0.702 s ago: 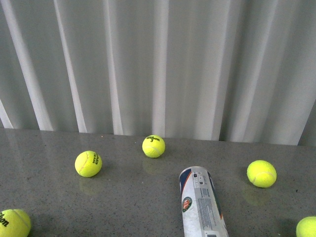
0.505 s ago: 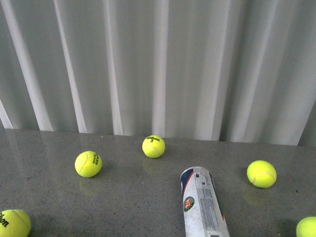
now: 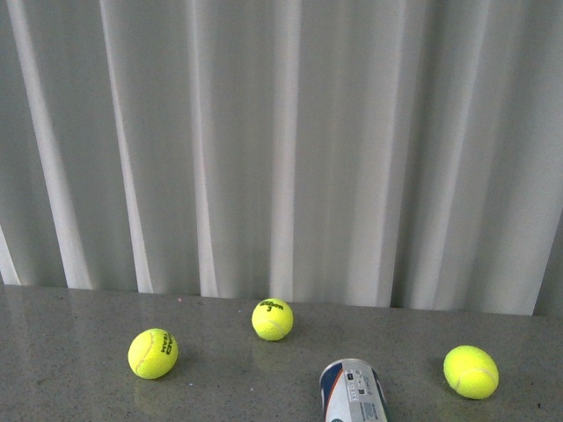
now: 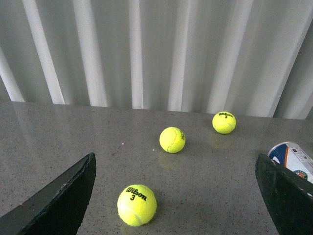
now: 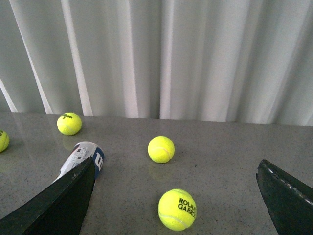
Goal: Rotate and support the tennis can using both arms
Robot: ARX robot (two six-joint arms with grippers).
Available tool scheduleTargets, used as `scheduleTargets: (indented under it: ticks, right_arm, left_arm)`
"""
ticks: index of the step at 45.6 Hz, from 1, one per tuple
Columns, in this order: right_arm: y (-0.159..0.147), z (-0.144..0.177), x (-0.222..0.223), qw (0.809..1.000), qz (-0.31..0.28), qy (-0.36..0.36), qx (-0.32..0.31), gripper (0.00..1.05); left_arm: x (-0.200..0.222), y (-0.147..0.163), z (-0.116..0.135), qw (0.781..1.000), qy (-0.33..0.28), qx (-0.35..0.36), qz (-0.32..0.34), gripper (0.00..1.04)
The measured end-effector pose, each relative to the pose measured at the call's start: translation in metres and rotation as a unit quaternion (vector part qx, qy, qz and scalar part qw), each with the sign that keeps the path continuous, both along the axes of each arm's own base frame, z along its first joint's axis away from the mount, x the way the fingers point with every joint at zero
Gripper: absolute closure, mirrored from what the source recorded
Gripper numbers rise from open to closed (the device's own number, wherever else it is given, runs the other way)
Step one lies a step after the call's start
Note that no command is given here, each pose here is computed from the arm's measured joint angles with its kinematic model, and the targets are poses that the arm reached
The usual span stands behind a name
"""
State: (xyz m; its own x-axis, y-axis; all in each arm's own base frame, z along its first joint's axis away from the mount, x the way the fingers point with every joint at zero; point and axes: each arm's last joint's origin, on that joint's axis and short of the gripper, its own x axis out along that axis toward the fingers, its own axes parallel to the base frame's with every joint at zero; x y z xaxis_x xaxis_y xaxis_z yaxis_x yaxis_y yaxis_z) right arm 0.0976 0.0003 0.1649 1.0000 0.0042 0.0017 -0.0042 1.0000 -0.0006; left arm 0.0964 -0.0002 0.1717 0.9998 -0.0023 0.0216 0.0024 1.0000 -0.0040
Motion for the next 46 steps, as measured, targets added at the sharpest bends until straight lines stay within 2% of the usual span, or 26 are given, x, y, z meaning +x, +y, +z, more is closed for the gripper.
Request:
scheduleTargets:
  ticks: [23, 24, 26, 28, 34, 38, 41, 46]
  right_arm:
    - [0.0, 0.0, 0.0, 1.0, 0.0, 0.002, 0.0, 0.07]
    - [0.0, -0.001, 0.0, 1.0, 0.007, 0.018, 0.005, 0.07]
    - [-0.001, 0.002, 0.002, 0.994, 0.03, 0.105, 0.024, 0.07]
    - [-0.003, 0.008, 0.01, 0.987, 0.043, 0.146, 0.047, 0.07]
    - [-0.006, 0.028, 0.039, 0.975, 0.052, 0.192, 0.099, 0.07]
    - [-0.003, 0.039, 0.074, 0.959, 0.065, 0.239, 0.135, 0.07]
    - [0.003, 0.039, 0.098, 0.95, 0.068, 0.269, 0.144, 0.07]
    - [0.026, 0.017, 0.147, 0.921, 0.084, 0.35, 0.152, 0.07]
  left_arm:
    - [0.0, 0.0, 0.0, 1.0, 0.0, 0.0, 0.0, 0.07]
    - [0.0, 0.0, 0.0, 1.0, 0.0, 0.0, 0.0, 0.07]
    - [0.0, 0.0, 0.0, 1.0, 0.0, 0.0, 0.0, 0.07]
    - [0.0, 0.0, 0.0, 1.0, 0.0, 0.0, 0.0, 0.07]
    - [0.0, 0.0, 0.0, 1.0, 0.0, 0.0, 0.0, 0.07]
    - [0.0, 0.0, 0.0, 1.0, 0.0, 0.0, 0.0, 0.07]
    - [0.0, 0.0, 0.0, 1.0, 0.0, 0.0, 0.0, 0.07]
    - [0.0, 0.0, 0.0, 1.0, 0.0, 0.0, 0.0, 0.07]
